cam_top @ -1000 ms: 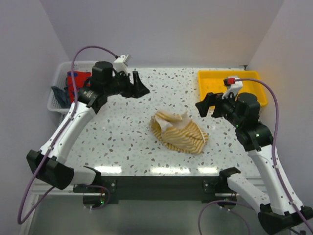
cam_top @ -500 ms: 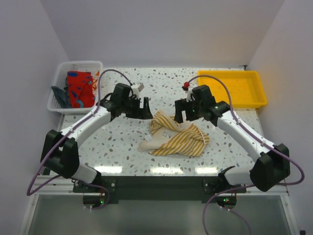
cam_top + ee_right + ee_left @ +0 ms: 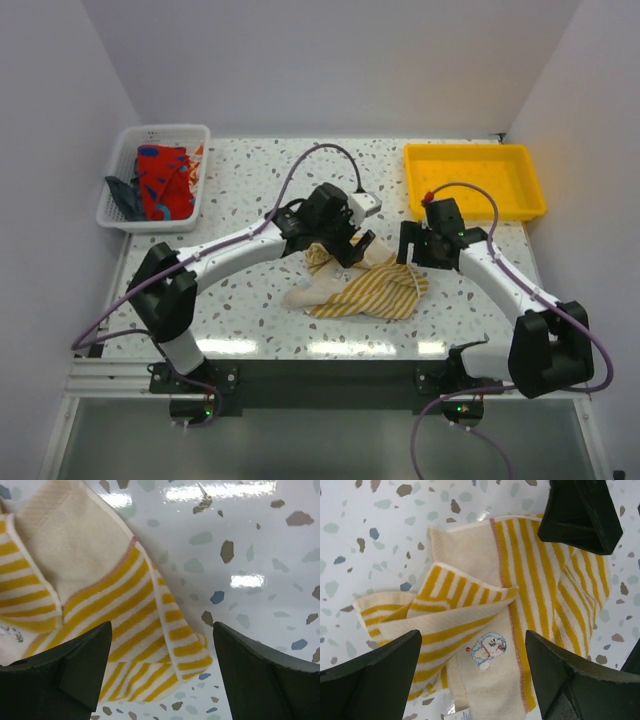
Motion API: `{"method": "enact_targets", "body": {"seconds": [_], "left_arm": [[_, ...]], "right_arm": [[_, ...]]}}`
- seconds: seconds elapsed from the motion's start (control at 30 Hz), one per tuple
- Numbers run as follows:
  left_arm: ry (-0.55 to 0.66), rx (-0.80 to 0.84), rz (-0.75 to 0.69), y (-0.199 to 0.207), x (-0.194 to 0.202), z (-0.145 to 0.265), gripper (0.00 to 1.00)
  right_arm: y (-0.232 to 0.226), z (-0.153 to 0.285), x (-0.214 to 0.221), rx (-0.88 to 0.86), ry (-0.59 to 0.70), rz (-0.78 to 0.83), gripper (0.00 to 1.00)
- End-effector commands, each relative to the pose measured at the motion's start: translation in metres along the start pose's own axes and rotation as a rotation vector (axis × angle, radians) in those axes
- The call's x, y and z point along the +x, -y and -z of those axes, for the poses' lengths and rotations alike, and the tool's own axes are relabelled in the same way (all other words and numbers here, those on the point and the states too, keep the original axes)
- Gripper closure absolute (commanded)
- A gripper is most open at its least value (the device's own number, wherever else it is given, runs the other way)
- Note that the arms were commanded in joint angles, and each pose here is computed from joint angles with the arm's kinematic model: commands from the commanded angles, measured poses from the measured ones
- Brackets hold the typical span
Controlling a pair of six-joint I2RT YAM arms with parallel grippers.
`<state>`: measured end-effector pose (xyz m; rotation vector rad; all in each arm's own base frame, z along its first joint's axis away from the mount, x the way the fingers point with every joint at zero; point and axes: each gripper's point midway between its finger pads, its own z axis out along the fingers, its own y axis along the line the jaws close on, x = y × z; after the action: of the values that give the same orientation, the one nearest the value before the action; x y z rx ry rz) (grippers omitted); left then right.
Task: Fold and stack the towels
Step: Move the towel to the center of the board, then flatten out the crumpled towel
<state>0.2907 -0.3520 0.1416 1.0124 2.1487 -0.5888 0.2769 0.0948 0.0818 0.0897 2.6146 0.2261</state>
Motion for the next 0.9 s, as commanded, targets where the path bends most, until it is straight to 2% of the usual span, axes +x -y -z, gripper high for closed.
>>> {"method": "enact_targets", "body": {"seconds": [0.0, 0.13, 0.3, 0.37, 0.57, 0.73, 0.87], "left_arm": [[0.012, -0.006, -0.27, 0.013, -0.018, -0.012, 0.11], [-0.045, 0.041, -0.393, 0.033, -0.008, -0.027, 0.14], [-0.102, 0.043, -0.564, 0.053, 0.003, -0.048, 0.19], [-0.123, 0.048, -0.583, 0.053, 0.007, -0.054, 0.25], [-0.161, 0.003, -0.633, 0.041, 0.008, -0.068, 0.3], [-0.174, -0.014, -0.643, 0.037, 0.0, -0.063, 0.41], [-0.153, -0.008, -0.625, 0.031, -0.008, -0.055, 0.41]], "right_arm": [[0.009, 0.003, 0.008, 0.014, 0.026, -0.106, 0.15], [0.026, -0.009, 0.027, 0.046, -0.005, -0.186, 0.2], [0.026, -0.022, 0.042, -0.018, -0.042, -0.255, 0.24], [0.025, -0.025, 0.044, -0.028, -0.048, -0.258, 0.25], [0.025, -0.03, 0.049, -0.04, -0.059, -0.259, 0.26], [0.027, -0.03, 0.054, -0.036, -0.061, -0.256, 0.27], [0.03, -0.03, 0.058, -0.022, -0.066, -0.25, 0.3]]}}
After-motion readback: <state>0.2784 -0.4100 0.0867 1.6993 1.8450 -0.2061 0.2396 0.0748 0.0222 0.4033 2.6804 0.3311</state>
